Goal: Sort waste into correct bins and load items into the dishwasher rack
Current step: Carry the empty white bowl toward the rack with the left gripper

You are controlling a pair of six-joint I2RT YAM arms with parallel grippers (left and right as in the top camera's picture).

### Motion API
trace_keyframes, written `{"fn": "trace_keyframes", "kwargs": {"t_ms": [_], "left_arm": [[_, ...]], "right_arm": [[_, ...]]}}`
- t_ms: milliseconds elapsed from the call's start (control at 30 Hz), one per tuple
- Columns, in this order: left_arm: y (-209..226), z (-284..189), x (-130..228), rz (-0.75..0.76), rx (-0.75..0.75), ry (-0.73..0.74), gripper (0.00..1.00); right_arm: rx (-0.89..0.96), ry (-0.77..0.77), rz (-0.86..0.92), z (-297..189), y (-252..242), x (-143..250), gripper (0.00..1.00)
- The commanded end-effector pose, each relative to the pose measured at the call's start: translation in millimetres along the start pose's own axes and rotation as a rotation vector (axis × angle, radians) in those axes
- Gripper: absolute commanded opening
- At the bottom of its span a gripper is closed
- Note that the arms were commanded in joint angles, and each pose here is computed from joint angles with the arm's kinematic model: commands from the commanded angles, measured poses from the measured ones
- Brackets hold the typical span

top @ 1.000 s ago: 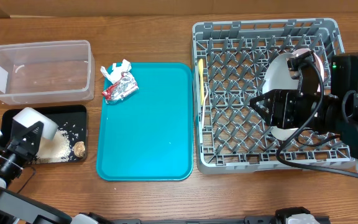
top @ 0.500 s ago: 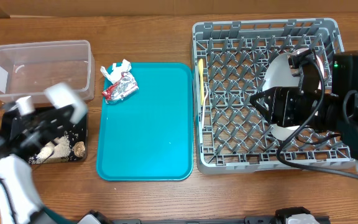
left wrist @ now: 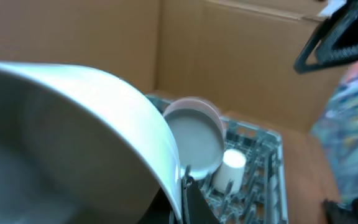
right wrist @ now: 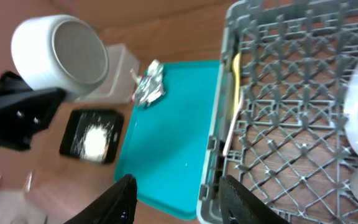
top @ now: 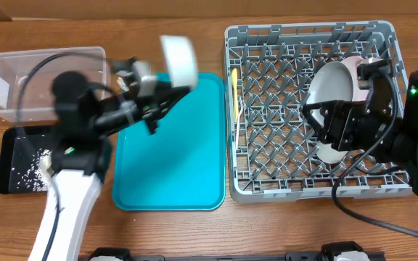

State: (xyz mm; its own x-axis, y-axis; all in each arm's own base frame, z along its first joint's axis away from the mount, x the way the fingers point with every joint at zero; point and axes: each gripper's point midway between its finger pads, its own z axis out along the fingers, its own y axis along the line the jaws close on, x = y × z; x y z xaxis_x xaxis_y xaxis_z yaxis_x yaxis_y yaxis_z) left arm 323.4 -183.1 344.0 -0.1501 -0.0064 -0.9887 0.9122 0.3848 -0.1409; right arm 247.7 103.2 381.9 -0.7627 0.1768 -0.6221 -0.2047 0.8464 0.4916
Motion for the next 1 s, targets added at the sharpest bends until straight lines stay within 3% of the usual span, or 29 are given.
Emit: {"fn": "trace_keyframes", "kwargs": {"t_ms": [0, 267, 400, 700, 967], "left_arm": [[11.1, 44.3, 25.3, -0.24, 0.06, 0.018, 0.04], [26.0, 117.3, 62.5, -0.408, 0.183, -0.075, 0.04], [35.3, 142.1, 97.5, -0.52, 0.208, -0.092, 0.04], [39.3, 178.6, 133.5, -0.552, 0.268, -0.086, 0.04], [33.0, 198.2, 141.9, -0.543, 0.294, -0.065, 0.04]], "right_arm": [[0.072, -0.088, 0.064, -12.2, -8.7, -10.9, 0.5], [0.066, -0.144, 0.043, -24.0, -4.0, -15.5, 0.5], [0.069, -0.135, 0.046, -23.6, -4.9, -13.1, 0.5], [0.073, -0.126, 0.05, -23.0, -5.8, -11.2, 0.52], [0.086, -0.087, 0.066, -17.5, -10.3, -5.3, 0.53]]}}
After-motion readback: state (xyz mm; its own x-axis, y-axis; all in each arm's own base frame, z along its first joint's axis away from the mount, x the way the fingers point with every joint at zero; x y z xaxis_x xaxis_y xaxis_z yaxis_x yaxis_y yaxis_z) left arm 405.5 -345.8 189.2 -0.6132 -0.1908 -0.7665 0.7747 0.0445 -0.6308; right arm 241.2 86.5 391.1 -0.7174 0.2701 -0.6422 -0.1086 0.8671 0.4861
